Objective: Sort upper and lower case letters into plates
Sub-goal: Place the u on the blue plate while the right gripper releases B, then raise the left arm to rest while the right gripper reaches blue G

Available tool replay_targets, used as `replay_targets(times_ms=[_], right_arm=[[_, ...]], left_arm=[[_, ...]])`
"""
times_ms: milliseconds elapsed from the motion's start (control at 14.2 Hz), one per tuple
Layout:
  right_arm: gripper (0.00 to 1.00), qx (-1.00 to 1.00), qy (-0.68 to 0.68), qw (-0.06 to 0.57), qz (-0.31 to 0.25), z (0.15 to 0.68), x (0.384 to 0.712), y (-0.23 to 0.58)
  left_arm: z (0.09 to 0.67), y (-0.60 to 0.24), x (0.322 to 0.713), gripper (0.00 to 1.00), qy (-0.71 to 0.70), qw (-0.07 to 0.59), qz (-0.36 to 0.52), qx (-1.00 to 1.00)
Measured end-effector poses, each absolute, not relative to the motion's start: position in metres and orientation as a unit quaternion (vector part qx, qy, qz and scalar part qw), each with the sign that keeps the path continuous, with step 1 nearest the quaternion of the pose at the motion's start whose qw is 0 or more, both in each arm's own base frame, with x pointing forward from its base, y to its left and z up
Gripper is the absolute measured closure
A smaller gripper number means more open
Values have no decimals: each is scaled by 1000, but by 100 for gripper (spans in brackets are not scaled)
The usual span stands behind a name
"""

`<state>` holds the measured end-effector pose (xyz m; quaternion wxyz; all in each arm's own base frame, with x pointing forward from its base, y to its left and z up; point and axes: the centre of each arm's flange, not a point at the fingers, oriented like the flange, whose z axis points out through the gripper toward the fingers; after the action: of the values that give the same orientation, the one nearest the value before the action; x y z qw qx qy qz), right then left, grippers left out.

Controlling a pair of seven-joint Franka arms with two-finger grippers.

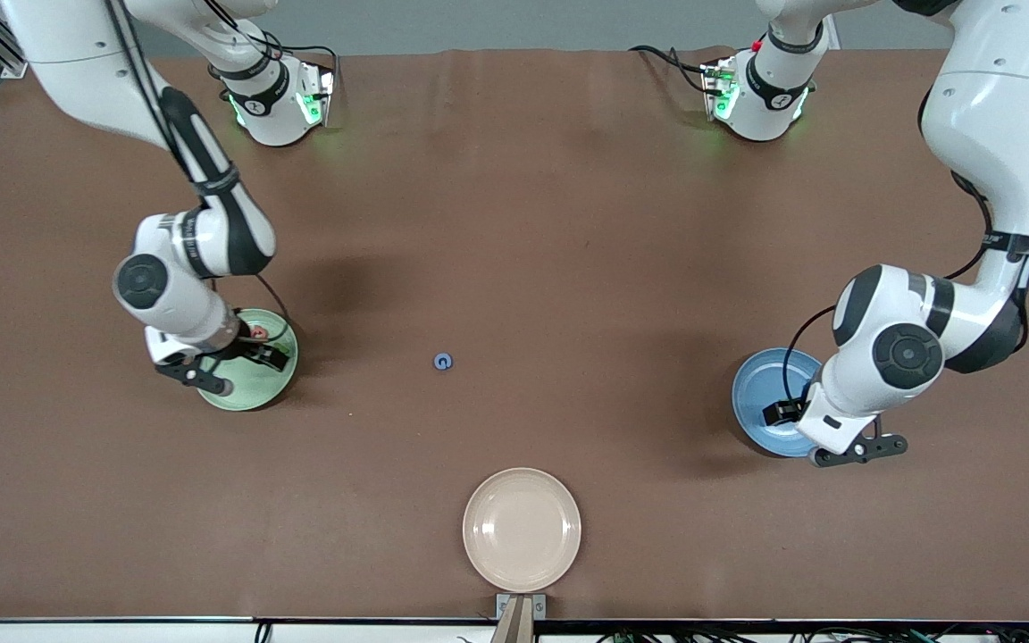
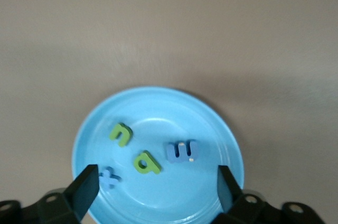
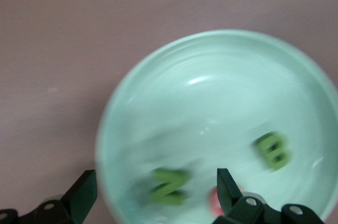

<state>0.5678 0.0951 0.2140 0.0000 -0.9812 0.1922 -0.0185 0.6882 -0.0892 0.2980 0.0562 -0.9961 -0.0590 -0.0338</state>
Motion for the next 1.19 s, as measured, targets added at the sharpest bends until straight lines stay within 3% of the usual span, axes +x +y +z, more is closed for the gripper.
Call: replay_targets(times_ms=[211,632,1194], right_arm=[[0,-972,235,12,-31,221,563,184],[0,-951,308,20,-31,190,564,290],[3,-930,365,17,-24,180,569,357]], left_arm=[[383,-78,690,0,-13,76,-78,-994],[540,-50,667,0,17,80,-33,-996],[642,-62,598,0,43,62,-16,-997]])
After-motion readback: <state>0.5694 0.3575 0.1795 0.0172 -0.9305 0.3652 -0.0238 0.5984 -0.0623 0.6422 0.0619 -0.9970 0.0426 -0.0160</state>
